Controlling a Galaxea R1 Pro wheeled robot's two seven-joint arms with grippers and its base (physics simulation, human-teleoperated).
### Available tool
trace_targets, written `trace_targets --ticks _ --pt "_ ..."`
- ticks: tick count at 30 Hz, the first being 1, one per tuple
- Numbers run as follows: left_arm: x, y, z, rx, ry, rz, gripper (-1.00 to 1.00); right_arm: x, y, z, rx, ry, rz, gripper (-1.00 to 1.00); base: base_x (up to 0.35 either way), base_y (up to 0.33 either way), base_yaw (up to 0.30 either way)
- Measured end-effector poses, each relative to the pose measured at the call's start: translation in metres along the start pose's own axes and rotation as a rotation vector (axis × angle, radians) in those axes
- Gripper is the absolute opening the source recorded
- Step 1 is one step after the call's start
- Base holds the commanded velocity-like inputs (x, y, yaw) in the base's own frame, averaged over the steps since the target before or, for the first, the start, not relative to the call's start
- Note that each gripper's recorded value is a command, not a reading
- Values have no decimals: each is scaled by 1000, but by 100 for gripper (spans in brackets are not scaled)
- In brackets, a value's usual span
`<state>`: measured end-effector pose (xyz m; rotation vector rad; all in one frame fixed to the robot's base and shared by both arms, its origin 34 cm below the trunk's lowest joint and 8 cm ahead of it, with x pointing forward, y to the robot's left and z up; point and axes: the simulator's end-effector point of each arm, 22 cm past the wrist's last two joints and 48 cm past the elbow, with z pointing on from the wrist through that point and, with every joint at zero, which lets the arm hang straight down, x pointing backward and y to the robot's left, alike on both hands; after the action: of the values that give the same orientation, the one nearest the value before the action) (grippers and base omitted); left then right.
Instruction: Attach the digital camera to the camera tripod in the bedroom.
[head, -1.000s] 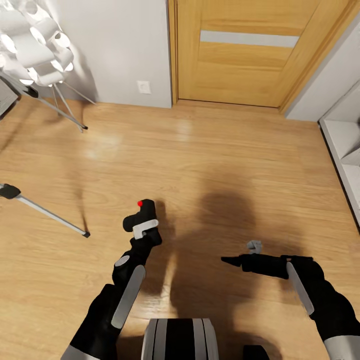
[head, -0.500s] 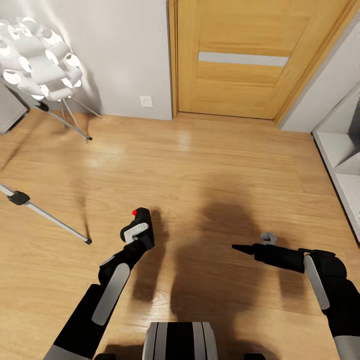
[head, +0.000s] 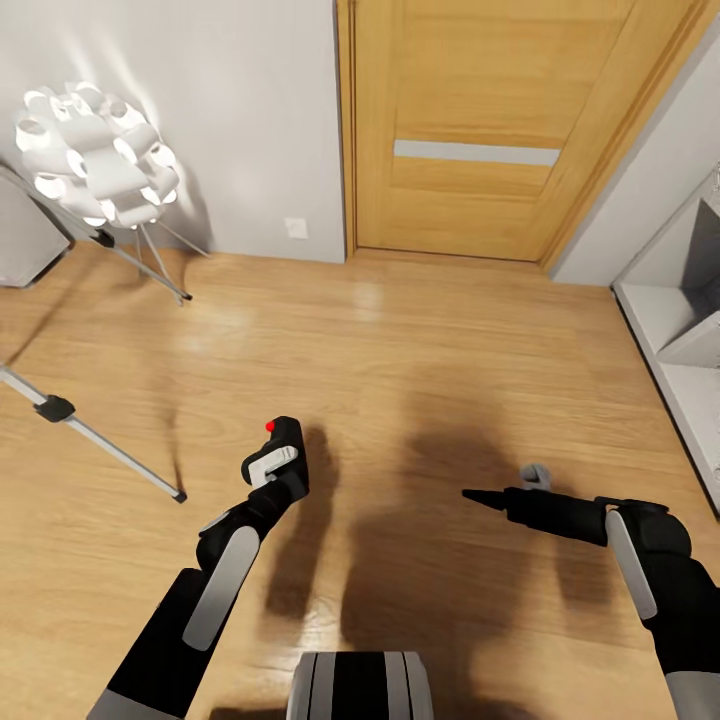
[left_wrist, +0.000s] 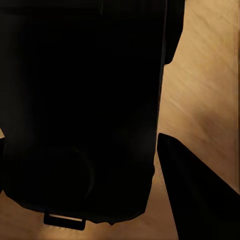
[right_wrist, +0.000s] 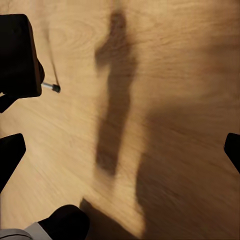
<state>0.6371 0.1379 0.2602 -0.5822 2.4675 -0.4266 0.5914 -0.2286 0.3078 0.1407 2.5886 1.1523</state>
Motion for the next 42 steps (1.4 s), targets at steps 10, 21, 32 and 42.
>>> trace_targets --ticks 10,21,32,42 --pt "-17 -12 -13 16 -34 12 -100 16 32 12 -17 83 -98 100 0 0 0" --pt "-35 -23 -28 31 -72 25 -100 26 42 16 38 137 -184 100 0 0 0" --pt "-53 -37 -45 52 -111 33 -100 21 41 5 79 130 -202 100 0 0 0" --pt "-68 -49 -61 72 -146 40 -100 18 45 -5 85 119 -199 100 0 0 0"
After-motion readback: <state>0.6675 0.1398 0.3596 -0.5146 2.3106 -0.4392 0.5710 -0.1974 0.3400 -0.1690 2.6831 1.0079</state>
